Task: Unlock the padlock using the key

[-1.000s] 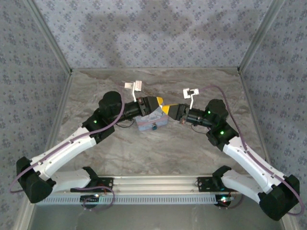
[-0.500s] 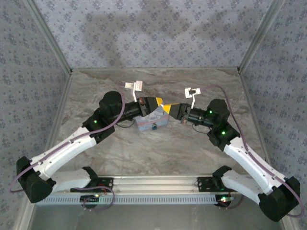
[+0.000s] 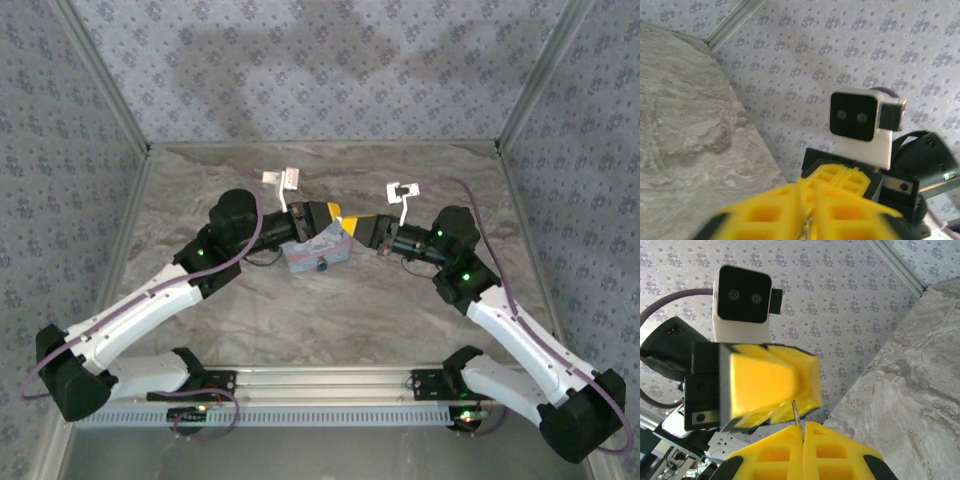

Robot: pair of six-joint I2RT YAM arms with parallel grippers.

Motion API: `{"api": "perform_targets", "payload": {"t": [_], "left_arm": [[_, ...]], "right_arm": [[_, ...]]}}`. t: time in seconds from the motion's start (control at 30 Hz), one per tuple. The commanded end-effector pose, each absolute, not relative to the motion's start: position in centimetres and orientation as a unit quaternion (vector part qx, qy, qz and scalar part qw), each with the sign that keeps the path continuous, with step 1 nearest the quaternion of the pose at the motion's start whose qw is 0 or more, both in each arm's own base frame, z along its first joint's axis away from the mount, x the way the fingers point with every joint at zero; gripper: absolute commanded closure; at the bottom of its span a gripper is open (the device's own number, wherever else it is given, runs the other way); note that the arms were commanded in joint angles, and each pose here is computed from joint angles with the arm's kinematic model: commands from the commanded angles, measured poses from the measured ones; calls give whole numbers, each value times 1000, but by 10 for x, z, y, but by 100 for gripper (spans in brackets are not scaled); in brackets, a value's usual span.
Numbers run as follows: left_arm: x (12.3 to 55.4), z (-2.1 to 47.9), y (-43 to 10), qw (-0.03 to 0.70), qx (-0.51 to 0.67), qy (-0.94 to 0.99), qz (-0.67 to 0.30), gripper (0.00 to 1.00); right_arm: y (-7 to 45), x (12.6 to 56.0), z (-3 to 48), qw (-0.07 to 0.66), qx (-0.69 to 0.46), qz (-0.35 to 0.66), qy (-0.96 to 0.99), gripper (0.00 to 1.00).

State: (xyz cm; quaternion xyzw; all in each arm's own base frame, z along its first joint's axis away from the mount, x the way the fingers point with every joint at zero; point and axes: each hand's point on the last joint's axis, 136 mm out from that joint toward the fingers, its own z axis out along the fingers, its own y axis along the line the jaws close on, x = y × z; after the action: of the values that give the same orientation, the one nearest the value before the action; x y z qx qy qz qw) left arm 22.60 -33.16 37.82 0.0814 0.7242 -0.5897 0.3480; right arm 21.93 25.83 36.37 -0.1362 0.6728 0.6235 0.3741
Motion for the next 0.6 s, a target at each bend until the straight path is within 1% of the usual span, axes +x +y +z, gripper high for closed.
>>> {"api": "perform_targets", "payload": {"t": [0.0, 0.07, 0.17, 0.2, 0.23, 0.37, 0.57], "left_arm": [[223, 389, -321, 367, 76, 727, -576, 49], [229, 385, -309, 378, 57, 737, -557, 35], [232, 367, -294, 382, 40, 760, -524, 18], [233, 360, -290, 380, 32, 771, -510, 4], [234, 348, -285, 376, 27, 785, -492, 2], [230, 290, -273, 337, 17, 842, -421, 2], [218, 208, -270, 295, 2, 879, -375, 2]], "right_arm": [[252, 221, 374, 399, -139, 608, 672, 100], [247, 224, 365, 402, -133, 588, 689, 100], [237, 235, 348, 410, -125, 542, 723, 100], [234, 240, 344, 415, -123, 523, 734, 100], [230, 246, 335, 411, -115, 502, 752, 100], [222, 276, 309, 417, -127, 411, 801, 100], [226, 341, 276, 413, -138, 331, 837, 100]]}}
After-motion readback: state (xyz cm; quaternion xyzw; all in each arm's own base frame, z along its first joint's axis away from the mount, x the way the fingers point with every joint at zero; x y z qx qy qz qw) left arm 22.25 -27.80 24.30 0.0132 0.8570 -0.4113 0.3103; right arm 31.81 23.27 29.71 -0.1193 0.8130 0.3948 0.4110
